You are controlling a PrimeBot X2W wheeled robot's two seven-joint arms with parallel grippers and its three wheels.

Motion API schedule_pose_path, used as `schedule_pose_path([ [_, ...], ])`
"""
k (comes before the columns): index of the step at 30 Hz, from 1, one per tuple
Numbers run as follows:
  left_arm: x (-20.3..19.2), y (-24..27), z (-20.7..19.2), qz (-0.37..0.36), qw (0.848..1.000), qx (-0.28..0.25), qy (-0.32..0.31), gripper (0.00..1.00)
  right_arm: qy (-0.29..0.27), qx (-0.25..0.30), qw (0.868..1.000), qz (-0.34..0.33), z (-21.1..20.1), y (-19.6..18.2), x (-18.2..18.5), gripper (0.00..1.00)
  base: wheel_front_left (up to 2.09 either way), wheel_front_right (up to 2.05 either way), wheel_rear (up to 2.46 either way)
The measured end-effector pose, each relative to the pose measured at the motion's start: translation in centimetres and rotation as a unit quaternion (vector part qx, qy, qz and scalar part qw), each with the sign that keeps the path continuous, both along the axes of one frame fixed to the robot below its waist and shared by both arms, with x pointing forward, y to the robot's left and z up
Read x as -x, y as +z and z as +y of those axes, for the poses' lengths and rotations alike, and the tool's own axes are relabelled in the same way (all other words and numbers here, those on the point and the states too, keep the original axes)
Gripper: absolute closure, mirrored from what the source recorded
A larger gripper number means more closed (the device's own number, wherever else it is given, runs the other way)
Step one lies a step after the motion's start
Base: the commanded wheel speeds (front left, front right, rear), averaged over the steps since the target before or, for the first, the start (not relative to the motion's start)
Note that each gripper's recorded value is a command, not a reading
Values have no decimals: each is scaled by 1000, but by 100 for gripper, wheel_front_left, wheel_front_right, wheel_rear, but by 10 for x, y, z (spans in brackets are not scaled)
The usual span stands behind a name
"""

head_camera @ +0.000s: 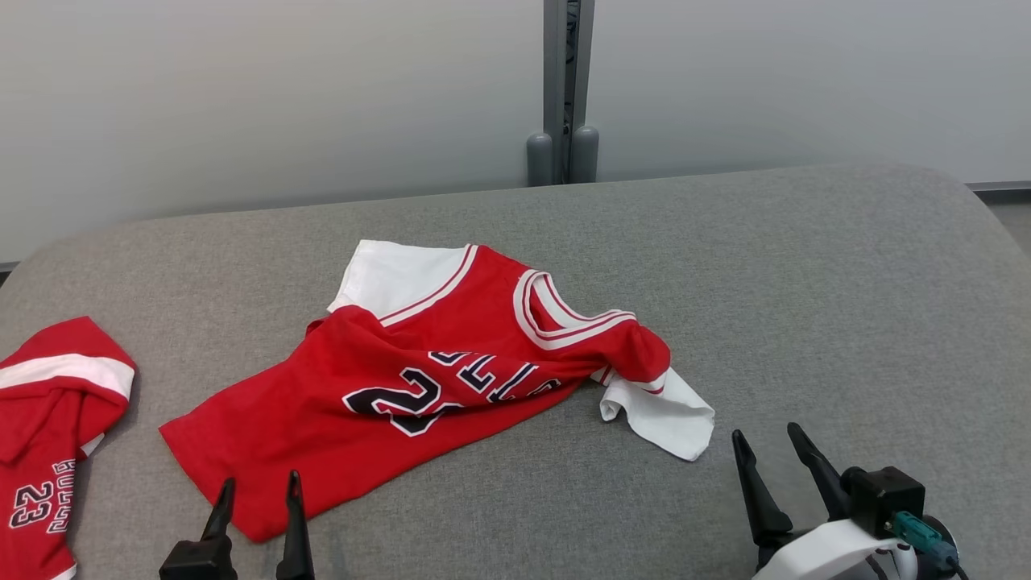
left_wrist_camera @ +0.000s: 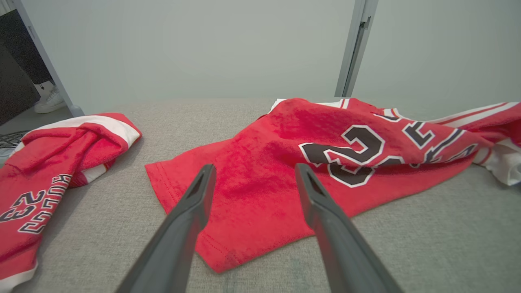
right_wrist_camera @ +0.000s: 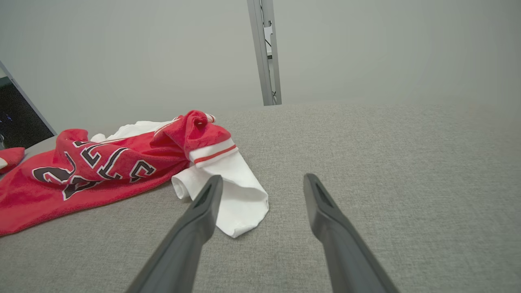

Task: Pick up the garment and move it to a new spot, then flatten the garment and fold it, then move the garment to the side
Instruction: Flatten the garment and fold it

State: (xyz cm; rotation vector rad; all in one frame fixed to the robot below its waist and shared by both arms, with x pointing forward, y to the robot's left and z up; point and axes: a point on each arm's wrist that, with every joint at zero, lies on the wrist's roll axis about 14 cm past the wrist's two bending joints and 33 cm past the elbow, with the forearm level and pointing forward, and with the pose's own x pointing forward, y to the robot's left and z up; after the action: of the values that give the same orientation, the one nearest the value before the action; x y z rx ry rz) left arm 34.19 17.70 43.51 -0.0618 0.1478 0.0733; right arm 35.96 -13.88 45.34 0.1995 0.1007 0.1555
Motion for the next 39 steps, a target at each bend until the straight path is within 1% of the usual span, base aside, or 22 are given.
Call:
schedule_pose_path([
  [4, 0, -2, 1, 3, 1000, 2, -1, 0, 18, 3, 1000, 2, 11, -1, -7, 0, 0, 0, 0],
  [12, 2, -13, 10, 21, 1000, 9, 18, 0, 71, 18, 997, 3, 44, -4, -41, 0, 0, 0, 0],
  [15, 4, -16, 17, 26, 999, 10, 30, 0, 95, 26, 995, 10, 58, -10, -49, 0, 0, 0, 0],
  [19, 8, -20, 25, 35, 998, 10, 45, 0, 114, 47, 992, 16, 66, -17, -62, 0, 0, 0, 0],
  [20, 9, -21, 28, 36, 998, 11, 50, 0, 114, 50, 992, 22, 66, -21, -65, 20, 0, 0, 0],
  [21, 11, -22, 30, 38, 998, 11, 54, 0, 116, 55, 991, 28, 66, -26, -66, 56, 0, 0, 0],
  [22, 12, -23, 32, 40, 997, 12, 58, 0, 118, 59, 991, 36, 66, -31, -67, 88, 0, 0, 0],
  [23, 13, -24, 34, 41, 997, 11, 62, 0, 121, 61, 990, 40, 67, -34, -68, 100, 0, 0, 0],
  [25, 14, -25, 35, 44, 997, 11, 65, 0, 123, 63, 990, 39, 69, -34, -75, 100, 0, 0, 0],
  [28, 11, -25, 36, 44, 997, 13, 67, 0, 105, 54, 993, 6, 60, -12, -98, 100, 0, 0, 0],
  [34, 3, -29, 27, 49, 997, 21, 57, 0, 41, 50, 997, -39, 12, 22, -145, 100, 0, 0, 0],
  [36, 2, -33, 23, 56, 997, 21, 52, 0, 24, 54, 997, -43, -2, 28, -159, 100, 0, 0, 0],
  [39, -3, -34, 20, 57, 997, 24, 46, 0, 7, 63, 997, -37, -19, 27, -175, 100, 0, 0, 0],
])
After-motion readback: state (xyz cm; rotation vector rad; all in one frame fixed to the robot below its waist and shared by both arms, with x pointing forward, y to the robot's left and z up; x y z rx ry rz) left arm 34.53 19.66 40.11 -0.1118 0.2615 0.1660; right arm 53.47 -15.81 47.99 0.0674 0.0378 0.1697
